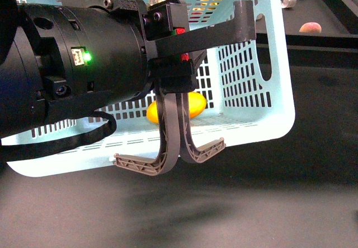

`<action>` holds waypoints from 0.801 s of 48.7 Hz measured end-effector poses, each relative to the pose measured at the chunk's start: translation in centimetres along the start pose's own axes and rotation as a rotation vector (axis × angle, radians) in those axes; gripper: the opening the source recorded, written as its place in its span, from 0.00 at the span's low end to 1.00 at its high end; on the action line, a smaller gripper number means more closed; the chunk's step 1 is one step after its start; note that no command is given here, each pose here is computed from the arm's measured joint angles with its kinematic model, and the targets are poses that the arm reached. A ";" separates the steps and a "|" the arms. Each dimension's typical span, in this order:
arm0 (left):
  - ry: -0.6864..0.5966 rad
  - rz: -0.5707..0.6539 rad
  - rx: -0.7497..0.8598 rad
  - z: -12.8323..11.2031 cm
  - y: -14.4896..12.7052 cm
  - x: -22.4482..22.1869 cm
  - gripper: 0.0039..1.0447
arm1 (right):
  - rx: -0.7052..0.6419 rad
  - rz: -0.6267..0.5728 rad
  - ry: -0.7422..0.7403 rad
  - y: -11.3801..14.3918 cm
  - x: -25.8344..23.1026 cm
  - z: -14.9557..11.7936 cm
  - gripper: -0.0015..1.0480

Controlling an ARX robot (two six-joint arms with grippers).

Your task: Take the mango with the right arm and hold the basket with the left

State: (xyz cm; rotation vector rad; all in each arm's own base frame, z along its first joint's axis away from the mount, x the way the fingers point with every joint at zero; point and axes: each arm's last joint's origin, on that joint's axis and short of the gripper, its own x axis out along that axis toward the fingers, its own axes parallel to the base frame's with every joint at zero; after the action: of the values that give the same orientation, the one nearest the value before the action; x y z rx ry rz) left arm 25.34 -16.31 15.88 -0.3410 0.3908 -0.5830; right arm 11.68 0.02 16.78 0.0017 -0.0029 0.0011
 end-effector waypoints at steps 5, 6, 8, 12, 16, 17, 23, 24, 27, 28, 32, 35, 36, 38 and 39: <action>0.000 0.000 0.000 0.0 0.0 0.0 0.08 | 0.000 0.000 -0.005 0.0 -0.3 0.0 0.02; 0.000 0.000 0.000 0.0 0.0 0.0 0.08 | 0.000 0.000 -0.005 0.0 -0.3 0.0 0.02; 0.000 0.000 0.000 0.0 0.0 0.0 0.08 | 0.000 0.000 -0.006 0.0 -0.4 0.0 0.02; -0.001 0.000 0.000 0.0 0.0 0.0 0.08 | 0.000 0.000 -0.006 0.0 -0.6 0.0 0.02; 0.000 0.001 0.000 0.0 0.0 0.0 0.08 | 0.000 0.000 -0.005 0.0 -0.7 0.0 0.02; 0.000 0.000 0.000 0.0 0.0 0.0 0.08 | 0.000 0.000 -0.005 0.0 -0.7 0.0 0.02; 0.000 0.000 0.000 0.0 0.0 0.0 0.08 | 0.000 0.000 0.008 0.0 -1.2 -0.1 0.02; 0.000 0.000 0.000 0.0 0.0 0.0 0.08 | 0.000 0.000 0.022 0.0 -1.3 -0.3 0.02; 0.000 0.000 0.001 0.0 0.0 0.0 0.08 | -0.001 0.002 0.021 0.0 -1.7 -0.4 0.02; 0.000 0.000 0.000 0.0 0.0 0.0 0.08 | -0.001 0.002 0.008 0.0 -1.8 -0.3 0.02; 0.000 0.000 -0.002 0.0 0.0 0.0 0.08 | -0.001 0.002 0.001 0.0 -1.9 -0.3 0.02; 0.000 -0.001 0.002 0.0 0.0 0.0 0.08 | -0.001 0.003 0.002 0.0 -1.9 -0.3 0.02; 0.000 -0.001 0.001 0.0 0.0 0.0 0.08 | -0.001 0.002 0.002 0.0 -1.9 -0.3 0.02; 0.000 0.000 -0.002 0.0 0.0 0.0 0.08 | -0.001 0.002 0.002 0.0 -1.9 -0.3 0.02; 0.000 0.001 -0.002 0.0 0.0 0.0 0.08 | -0.001 0.002 0.002 0.0 -1.9 -0.3 0.02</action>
State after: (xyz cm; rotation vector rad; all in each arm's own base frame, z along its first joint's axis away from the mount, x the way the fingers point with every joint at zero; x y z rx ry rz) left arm 25.34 -16.29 15.87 -0.3432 0.3917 -0.5817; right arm 9.77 0.02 16.50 0.0010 -0.0013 0.0034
